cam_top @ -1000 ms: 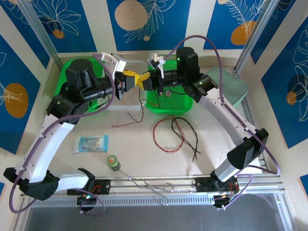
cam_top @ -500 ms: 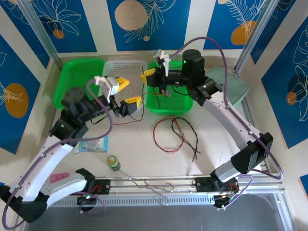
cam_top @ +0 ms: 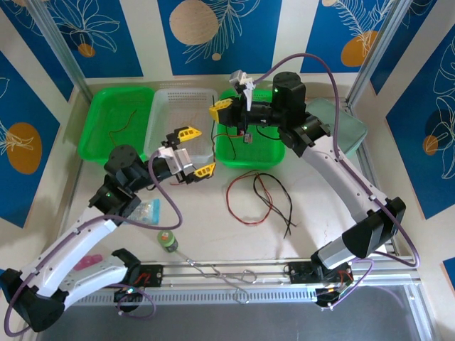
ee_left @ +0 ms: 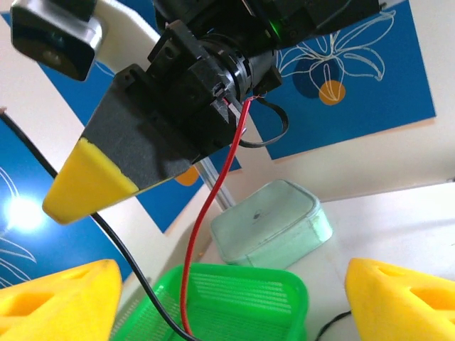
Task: Untangle the cables
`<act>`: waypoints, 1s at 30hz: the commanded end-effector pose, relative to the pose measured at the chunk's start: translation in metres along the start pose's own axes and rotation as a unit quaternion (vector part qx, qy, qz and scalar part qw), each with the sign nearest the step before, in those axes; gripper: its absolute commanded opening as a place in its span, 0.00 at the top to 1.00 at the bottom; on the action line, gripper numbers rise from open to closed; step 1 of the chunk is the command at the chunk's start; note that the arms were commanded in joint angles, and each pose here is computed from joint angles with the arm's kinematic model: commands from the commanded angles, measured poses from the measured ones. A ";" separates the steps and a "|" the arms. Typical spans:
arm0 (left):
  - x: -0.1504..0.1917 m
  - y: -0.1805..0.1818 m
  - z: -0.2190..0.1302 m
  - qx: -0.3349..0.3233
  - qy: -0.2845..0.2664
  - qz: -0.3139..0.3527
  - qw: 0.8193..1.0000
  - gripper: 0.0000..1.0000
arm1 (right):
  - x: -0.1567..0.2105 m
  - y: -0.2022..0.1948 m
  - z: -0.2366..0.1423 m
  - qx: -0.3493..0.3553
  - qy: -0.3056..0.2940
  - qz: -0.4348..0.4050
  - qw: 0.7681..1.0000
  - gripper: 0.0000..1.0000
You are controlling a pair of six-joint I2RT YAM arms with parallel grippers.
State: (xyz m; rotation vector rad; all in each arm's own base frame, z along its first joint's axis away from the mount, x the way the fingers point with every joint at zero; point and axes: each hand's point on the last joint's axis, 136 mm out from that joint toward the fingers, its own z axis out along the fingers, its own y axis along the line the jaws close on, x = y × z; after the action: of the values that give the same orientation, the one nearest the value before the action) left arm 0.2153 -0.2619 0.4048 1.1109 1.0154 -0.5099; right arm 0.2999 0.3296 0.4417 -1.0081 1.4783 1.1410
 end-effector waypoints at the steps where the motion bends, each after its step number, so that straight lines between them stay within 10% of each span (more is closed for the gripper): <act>1: -0.009 0.001 0.009 0.002 -0.017 0.061 0.998 0.22 | -0.020 0.019 -0.012 -0.006 -0.016 -0.016 1.000 1.00; 18: 0.005 0.020 0.058 -0.027 -0.009 0.070 0.997 0.44 | -0.014 0.031 -0.011 -0.014 -0.009 -0.008 1.000 1.00; 20: 0.005 0.019 0.062 -0.022 -0.012 0.068 0.997 0.60 | -0.014 0.031 -0.011 -0.012 -0.009 -0.008 1.000 1.00; 22: 0.006 0.018 0.065 -0.015 -0.008 0.054 0.998 1.00 | -0.016 0.030 -0.012 -0.005 -0.011 -0.011 1.000 1.00; 30: -0.005 0.023 0.043 -0.043 0.009 0.042 0.998 1.00 | -0.013 0.002 -0.029 0.086 -0.024 -0.001 0.996 1.00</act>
State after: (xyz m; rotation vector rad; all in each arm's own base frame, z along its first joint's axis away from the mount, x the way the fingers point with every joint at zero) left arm 0.2602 -0.3048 0.3996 1.1377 1.0215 -0.4030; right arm 0.2890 0.3167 0.4540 -0.9396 1.4920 1.0651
